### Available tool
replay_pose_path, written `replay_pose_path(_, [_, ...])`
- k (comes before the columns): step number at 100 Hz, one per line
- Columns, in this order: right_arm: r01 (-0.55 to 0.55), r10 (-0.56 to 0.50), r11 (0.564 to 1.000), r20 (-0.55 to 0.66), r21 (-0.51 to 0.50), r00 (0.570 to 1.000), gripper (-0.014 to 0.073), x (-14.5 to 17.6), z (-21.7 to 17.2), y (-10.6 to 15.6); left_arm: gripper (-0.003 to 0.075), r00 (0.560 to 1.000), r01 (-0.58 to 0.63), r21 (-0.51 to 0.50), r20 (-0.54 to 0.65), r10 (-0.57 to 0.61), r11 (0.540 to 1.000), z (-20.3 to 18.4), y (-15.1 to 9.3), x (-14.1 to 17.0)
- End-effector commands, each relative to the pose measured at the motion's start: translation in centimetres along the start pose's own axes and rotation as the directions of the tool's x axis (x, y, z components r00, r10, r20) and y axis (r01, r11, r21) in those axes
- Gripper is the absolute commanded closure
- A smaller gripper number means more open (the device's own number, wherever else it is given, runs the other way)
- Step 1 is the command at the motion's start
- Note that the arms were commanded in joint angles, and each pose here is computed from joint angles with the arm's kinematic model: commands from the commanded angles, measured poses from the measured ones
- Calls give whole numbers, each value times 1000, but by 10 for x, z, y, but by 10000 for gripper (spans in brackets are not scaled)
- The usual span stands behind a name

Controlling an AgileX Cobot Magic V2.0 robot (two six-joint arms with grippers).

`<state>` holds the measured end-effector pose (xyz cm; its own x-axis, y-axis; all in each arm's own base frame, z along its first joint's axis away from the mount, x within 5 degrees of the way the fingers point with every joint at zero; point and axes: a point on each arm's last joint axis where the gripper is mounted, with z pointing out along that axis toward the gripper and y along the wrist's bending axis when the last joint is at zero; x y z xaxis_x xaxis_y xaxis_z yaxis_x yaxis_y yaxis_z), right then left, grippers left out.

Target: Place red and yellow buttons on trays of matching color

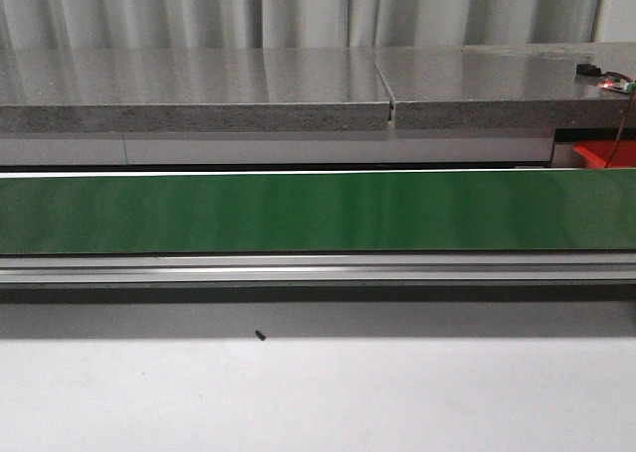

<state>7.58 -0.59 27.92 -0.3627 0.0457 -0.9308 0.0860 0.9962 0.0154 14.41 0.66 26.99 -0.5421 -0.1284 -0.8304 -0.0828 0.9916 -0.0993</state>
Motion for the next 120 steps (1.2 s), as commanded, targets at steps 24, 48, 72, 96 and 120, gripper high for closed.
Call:
replay_pose_path(24, [5,-5,1000,92,0,996,653,-14,-3,0,739,989,101,-81,118,-92,992,3,16,-47])
replay_pose_path(48, [5,-5,1000,92,0,996,653,-14,-3,0,738,986,119,-152,137,-98,981,13,33,-84])
replay_pose_path(72, [5,-5,1000,92,0,996,653,-14,-3,0,738,983,124,-183,157,-95,975,34,46,-118])
replay_pose_path(96, [5,-5,1000,93,0,996,653,-14,-3,0,608,985,138,-208,130,-113,968,58,61,-142])
replay_pose_path(120, [5,-5,1000,93,0,996,653,-14,-3,0,90,989,107,-242,125,-78,964,74,74,-162])
